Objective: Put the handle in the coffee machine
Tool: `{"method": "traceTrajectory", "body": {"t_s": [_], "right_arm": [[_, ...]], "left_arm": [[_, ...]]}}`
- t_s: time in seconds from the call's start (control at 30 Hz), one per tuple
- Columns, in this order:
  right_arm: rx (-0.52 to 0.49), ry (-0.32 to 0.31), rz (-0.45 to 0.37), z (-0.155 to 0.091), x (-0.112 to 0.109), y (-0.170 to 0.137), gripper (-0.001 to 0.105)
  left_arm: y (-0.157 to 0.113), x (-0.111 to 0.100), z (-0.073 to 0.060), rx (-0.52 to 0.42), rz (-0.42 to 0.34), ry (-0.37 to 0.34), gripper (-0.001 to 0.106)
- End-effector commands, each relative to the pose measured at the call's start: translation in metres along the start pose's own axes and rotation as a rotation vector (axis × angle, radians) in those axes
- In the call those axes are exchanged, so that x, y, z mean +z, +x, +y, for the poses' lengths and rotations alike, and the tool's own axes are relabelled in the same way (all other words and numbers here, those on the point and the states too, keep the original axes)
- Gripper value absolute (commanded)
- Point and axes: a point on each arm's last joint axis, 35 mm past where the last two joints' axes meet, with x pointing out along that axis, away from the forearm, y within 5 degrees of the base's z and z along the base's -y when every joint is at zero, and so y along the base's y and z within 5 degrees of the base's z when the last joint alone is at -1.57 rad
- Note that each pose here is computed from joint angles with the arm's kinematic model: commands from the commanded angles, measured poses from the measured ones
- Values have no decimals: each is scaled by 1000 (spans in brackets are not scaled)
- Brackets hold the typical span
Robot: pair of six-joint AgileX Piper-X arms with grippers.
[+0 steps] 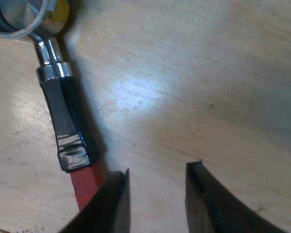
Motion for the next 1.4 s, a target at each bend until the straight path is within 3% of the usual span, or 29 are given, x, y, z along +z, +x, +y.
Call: {"method": "traceTrajectory", "body": {"t_s": [0.03,0.1,0.63,1.03,1.4], "right_arm": [[16,4,20,0,4,4,9],[19,5,33,-1,5,7,0],[20,7,52,-1,4,10,0],[27,10,90,-5,15,30,0],[41,-11,186,-3,25,60,0]], "left_arm": [[-2,3,-1,-8,-16,-2,81],[-2,2,-1,-8,-14,-3,81],[-2,2,-1,-8,-14,-3,81],[-2,2,-1,-8,-14,-3,81],[-2,2,-1,-8,-14,-3,81]]}}
